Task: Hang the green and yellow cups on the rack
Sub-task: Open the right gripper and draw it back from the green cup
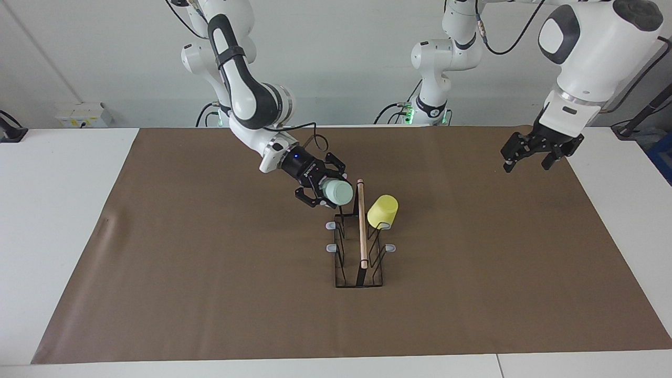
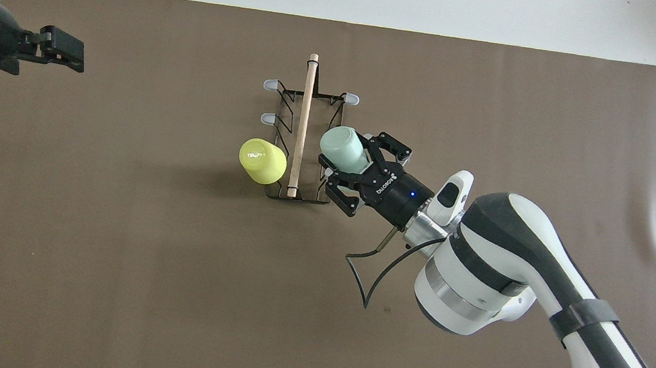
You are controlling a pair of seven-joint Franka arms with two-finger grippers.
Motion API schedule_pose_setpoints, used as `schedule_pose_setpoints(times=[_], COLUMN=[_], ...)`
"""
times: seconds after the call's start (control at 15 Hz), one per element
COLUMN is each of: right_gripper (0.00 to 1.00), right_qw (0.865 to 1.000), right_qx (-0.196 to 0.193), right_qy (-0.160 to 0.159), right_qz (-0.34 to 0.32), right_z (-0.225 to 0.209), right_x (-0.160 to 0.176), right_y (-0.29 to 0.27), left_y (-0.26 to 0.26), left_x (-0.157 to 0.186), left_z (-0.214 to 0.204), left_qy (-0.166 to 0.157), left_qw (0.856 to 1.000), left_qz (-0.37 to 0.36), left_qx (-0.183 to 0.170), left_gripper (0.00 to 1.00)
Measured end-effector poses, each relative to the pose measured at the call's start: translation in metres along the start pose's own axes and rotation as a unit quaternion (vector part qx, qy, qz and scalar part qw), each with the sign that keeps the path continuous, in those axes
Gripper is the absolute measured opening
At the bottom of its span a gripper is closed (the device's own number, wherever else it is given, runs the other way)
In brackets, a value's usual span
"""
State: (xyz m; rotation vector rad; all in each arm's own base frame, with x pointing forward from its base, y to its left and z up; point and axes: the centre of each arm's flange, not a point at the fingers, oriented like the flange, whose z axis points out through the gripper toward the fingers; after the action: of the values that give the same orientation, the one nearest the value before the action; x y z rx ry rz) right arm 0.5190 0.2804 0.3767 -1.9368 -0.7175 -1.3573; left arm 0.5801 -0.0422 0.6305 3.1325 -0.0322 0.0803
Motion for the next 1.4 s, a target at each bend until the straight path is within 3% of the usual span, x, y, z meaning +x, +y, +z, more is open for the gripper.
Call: schedule_pose_setpoints(times=[0.33, 0.67, 0.87, 1.4], right_gripper=[0.67, 0.67, 0.67, 0.67], right_qw=[1.000, 1.000, 0.999, 0.999], right_qx=[-0.010, -0.012, -0.015, -0.010], right_qy=[-0.010, -0.021, -0.028, -0.042], right_qz=[0.000, 0.006, 0.009, -0.020], right_z=[0.004, 0.007, 0.006, 0.007], right_x=[-0.002, -0.015, -0.026, -0.069], right_y=[0.002, 0.005, 0.005, 0.006], left_y=[0.003, -0.001, -0.001, 0.001], left_x=[-0.038, -0.052, -0.048, -0.055], left_z=[-0.036, -0.013, -0.004, -0.008], left_qy=[-0.017, -0.032, -0.013, -0.010], left_qw=[1.000, 0.999, 1.000, 1.000], left_qz=[0.017, 0.020, 0.026, 0.028], left_qx=[0.002, 0.004, 0.003, 0.004], left_gripper=[1.00, 1.00, 1.00, 1.00])
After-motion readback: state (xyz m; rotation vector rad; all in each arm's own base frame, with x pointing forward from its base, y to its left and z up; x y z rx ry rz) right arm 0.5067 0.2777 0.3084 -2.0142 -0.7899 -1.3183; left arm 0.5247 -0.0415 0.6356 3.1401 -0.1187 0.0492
